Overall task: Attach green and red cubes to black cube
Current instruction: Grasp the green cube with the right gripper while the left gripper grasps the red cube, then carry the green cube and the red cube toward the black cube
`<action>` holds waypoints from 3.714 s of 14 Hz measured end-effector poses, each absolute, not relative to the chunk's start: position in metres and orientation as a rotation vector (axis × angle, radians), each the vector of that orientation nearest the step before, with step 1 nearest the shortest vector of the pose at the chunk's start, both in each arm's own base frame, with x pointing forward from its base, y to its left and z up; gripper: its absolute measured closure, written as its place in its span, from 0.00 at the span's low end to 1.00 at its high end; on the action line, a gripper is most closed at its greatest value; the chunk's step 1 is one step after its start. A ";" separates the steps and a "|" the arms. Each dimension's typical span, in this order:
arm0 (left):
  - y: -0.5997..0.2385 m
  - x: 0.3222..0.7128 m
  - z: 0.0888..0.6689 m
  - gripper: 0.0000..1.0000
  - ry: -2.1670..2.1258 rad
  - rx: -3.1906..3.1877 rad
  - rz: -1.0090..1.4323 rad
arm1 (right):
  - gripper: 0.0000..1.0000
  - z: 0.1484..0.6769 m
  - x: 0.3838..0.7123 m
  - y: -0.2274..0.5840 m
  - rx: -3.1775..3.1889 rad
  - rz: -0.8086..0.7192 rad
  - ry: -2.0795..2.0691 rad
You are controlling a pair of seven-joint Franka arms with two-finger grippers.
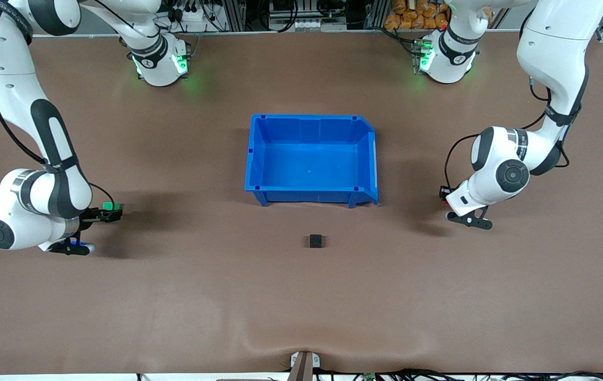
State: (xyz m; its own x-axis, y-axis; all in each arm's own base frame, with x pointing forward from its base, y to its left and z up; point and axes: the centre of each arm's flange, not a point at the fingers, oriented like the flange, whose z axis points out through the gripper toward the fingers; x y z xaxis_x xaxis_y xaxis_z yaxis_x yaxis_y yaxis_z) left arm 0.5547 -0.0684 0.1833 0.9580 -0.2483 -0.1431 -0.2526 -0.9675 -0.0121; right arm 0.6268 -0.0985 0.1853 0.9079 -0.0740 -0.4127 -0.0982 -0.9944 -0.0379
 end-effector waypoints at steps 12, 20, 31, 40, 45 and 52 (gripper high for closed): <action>-0.078 0.578 0.216 0.60 -0.167 -3.094 0.100 | 0.60 0.176 0.625 -0.108 -3.021 0.604 0.141; -0.133 0.622 0.301 0.60 -0.736 -3.006 0.082 | 0.60 0.222 0.661 -0.072 -2.931 0.536 0.577; -0.252 0.649 0.303 0.60 -1.826 -2.640 0.136 | 0.60 0.251 0.681 0.067 -2.779 0.540 1.114; -0.331 0.642 0.252 0.60 -2.213 -2.283 0.287 | 0.60 0.261 0.689 0.158 -2.565 0.424 1.445; -0.350 0.637 0.218 0.60 -2.184 -2.271 0.316 | 0.60 0.248 0.690 0.214 -2.440 0.301 1.611; -0.381 0.627 0.190 0.60 -2.195 -2.280 0.316 | 0.60 0.241 0.696 0.269 -2.318 0.295 1.764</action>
State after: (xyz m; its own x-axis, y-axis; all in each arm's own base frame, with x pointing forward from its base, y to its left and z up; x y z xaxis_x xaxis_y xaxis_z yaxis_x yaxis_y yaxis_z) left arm 0.6267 -0.3813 0.1902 0.0280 0.9852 -0.1690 0.9929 -0.0469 -0.1091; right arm 0.6958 0.2686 0.2412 0.2623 -0.9217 -0.2857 -0.9645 -0.2594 -0.0485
